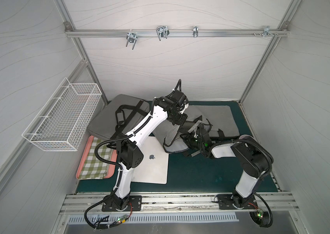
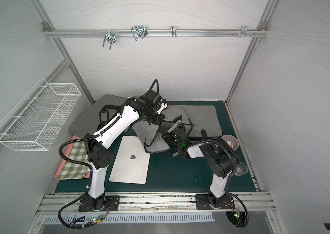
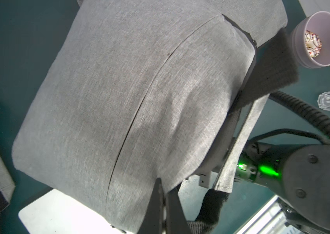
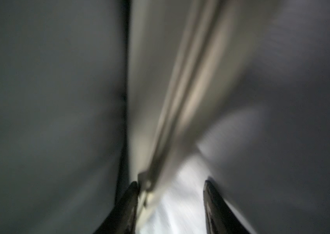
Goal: Open the zippered laptop bag and take out the laptop
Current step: Take out the laptop from the zippered laptop bag.
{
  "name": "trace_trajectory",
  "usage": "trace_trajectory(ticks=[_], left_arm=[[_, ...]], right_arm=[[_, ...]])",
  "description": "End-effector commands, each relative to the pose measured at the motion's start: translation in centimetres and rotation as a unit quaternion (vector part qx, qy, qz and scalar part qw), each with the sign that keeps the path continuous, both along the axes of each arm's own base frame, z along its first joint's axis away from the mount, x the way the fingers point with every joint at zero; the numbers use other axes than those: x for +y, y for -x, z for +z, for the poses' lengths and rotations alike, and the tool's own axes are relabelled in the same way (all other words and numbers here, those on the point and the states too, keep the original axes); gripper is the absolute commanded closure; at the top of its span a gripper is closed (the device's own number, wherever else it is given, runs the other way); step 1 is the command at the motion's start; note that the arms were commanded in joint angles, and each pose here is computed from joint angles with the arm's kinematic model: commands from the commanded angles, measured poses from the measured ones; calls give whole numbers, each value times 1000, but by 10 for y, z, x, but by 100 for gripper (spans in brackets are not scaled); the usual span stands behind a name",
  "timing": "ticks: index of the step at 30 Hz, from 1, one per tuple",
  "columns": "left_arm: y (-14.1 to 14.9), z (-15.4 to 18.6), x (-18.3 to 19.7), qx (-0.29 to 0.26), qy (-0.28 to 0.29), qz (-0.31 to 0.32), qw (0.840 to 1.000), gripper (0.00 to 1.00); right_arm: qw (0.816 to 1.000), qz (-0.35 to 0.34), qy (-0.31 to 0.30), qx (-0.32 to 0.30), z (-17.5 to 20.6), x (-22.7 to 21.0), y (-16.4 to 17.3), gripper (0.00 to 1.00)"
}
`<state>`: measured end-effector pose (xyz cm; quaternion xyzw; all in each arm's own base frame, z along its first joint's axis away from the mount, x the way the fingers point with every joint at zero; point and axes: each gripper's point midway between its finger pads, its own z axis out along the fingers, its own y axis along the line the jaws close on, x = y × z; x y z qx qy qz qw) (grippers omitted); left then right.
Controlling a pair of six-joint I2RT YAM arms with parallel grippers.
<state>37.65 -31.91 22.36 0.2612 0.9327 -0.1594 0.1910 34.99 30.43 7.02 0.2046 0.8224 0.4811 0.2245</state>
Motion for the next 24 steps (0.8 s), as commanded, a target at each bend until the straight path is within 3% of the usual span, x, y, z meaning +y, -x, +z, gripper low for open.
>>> trace_trajectory(ticks=[1,7,14,24], left_arm=[[-3,32,-16,0,74,-1,997,100],[5,30,-20,23,83,-14,996,100],[12,22,-20,50,82,-10,995,100],[4,4,-3,48,50,6,998,100]], right_arm=[[997,-9,-71,-37,21,18,-14,53],[996,9,-83,-43,21,34,-18,54],[992,-28,-117,-40,12,34,-34,57],[989,-43,-126,-59,23,20,-35,92]])
